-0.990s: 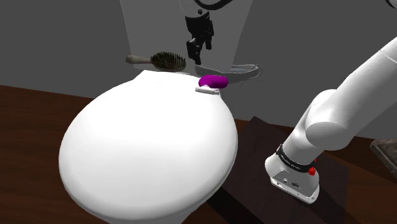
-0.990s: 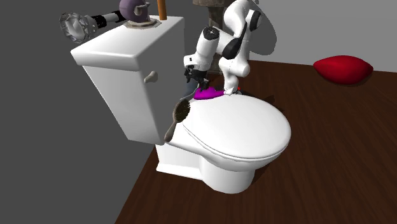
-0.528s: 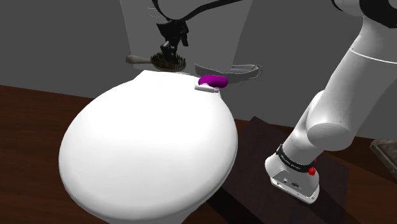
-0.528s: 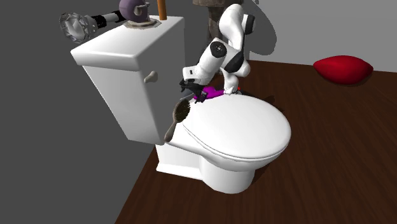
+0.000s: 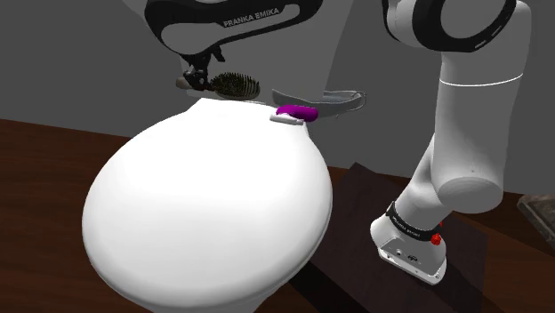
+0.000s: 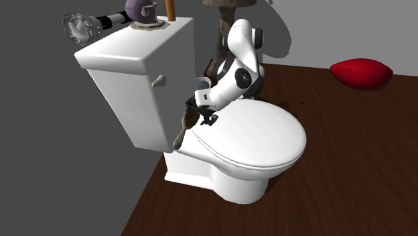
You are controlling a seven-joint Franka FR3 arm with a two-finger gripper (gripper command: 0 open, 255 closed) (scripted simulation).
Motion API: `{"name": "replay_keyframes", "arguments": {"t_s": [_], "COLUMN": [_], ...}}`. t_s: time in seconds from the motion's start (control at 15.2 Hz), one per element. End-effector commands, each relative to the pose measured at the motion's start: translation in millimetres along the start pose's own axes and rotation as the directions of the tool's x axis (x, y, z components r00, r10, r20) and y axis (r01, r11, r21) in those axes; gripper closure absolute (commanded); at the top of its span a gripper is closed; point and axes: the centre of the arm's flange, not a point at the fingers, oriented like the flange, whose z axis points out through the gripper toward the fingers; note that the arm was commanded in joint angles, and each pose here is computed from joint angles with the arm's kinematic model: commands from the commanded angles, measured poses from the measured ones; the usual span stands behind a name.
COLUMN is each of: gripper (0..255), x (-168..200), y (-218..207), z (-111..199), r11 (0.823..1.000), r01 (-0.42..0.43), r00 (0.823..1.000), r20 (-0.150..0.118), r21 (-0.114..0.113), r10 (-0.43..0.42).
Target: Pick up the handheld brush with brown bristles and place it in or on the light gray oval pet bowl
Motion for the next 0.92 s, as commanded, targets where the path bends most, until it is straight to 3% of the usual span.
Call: {"name": "replay_keyframes", "arguments": {"t_s": [0.0, 0.46, 0.86], "gripper": [0, 0, 0], "x": [16.5, 16.9, 16.9], "y": [-9.3, -7.9, -7.9], "z": [-1.8, 38.2, 38.2], "r11": [0.999, 0.999, 0.999], "r01": [0.01, 0.01, 0.01], "r00": [1.0, 1.0, 1.0], "r20": [-0.008, -0.008, -0.008], "r21": [-0.034, -0.034, -0.034], "r10": [-0.01, -0.01, -0.01]}}
